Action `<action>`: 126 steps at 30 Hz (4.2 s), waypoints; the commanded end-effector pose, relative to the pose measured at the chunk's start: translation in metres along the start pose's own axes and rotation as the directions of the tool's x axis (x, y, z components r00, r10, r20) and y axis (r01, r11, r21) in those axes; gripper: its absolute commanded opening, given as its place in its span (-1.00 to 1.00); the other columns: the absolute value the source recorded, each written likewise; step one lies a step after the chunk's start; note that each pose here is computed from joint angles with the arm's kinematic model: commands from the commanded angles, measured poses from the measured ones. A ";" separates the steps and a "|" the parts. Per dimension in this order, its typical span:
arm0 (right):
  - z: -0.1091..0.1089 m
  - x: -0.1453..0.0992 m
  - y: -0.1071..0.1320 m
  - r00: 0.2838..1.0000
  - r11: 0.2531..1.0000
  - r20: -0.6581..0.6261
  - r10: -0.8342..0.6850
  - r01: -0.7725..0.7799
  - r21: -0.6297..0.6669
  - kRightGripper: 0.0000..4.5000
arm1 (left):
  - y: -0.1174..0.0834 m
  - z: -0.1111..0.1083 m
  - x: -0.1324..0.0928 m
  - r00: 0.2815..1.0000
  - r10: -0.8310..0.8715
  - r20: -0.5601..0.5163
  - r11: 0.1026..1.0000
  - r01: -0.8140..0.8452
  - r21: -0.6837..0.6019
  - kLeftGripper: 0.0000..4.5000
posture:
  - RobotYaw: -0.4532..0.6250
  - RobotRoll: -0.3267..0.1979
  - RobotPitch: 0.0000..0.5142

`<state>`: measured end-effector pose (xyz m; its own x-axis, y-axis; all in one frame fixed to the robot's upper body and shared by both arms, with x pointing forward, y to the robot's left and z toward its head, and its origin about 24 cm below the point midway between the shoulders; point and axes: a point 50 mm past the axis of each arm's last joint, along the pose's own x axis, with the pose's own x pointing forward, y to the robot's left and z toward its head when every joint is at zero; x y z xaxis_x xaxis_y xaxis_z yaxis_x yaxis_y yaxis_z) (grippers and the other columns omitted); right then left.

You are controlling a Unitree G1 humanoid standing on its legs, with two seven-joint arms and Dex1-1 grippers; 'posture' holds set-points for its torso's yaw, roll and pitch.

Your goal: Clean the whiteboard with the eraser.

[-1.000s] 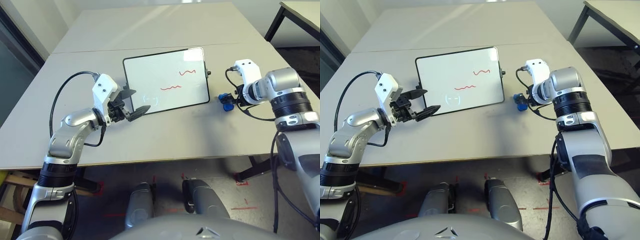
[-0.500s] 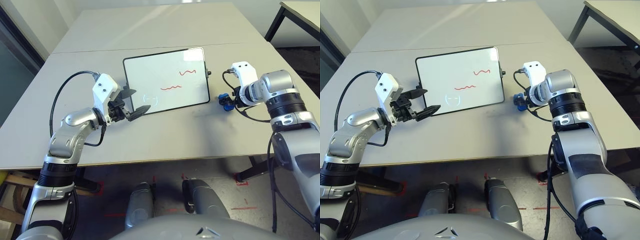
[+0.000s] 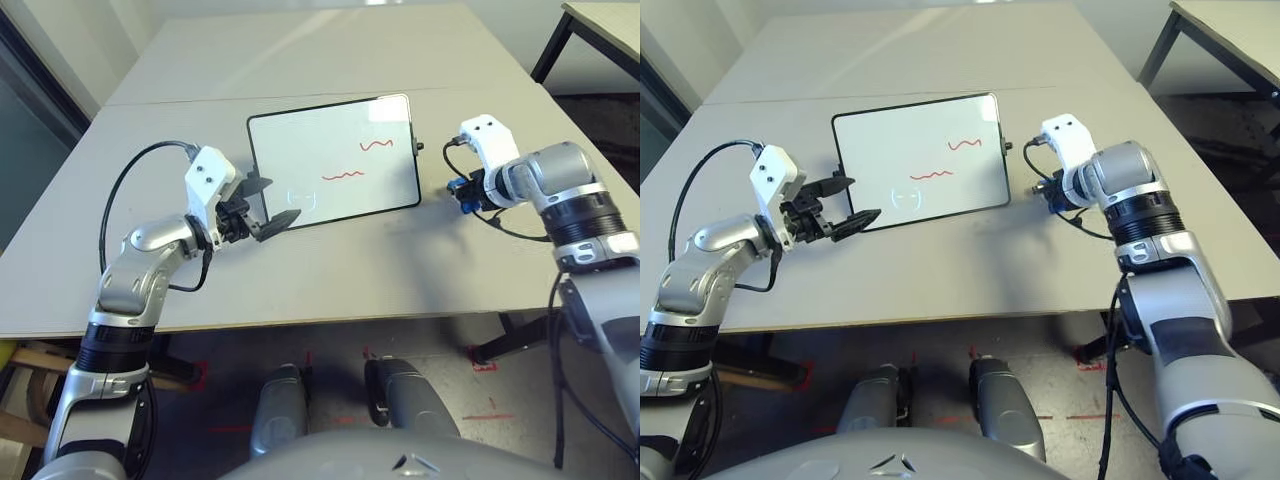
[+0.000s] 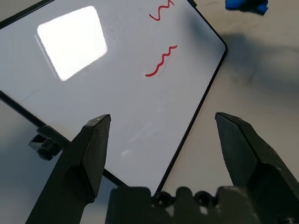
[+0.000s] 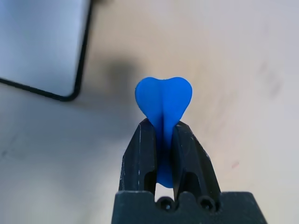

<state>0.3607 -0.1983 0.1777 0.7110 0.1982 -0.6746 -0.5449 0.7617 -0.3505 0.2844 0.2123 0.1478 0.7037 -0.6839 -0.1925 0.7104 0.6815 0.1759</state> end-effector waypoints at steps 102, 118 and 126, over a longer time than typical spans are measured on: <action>0.086 0.038 0.017 0.991 0.658 -0.137 -0.004 -0.100 -0.746 -0.90 | 0.004 -0.001 -0.002 1.000 0.029 -0.003 0.999 -0.029 0.014 1.00 | -0.23 0.25 -0.74; 0.122 0.043 0.063 0.994 0.629 -0.034 0.101 -0.091 -0.772 -0.90 | 0.003 -0.003 -0.006 0.999 0.042 -0.009 0.999 -0.042 0.009 1.00 | -0.18 0.25 -0.73; 0.133 0.045 0.083 0.990 0.598 -0.020 0.141 -0.102 -0.795 -0.90 | 0.009 -0.006 -0.014 0.997 0.071 -0.026 0.997 -0.071 0.010 1.00 | -0.16 0.25 -0.72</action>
<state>0.4079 -0.0512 0.2029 0.6210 0.2604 -0.7392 -0.7537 -0.0606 -0.6545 0.2823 0.2248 0.1453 0.7419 -0.6409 -0.1973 0.6700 0.7198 0.1815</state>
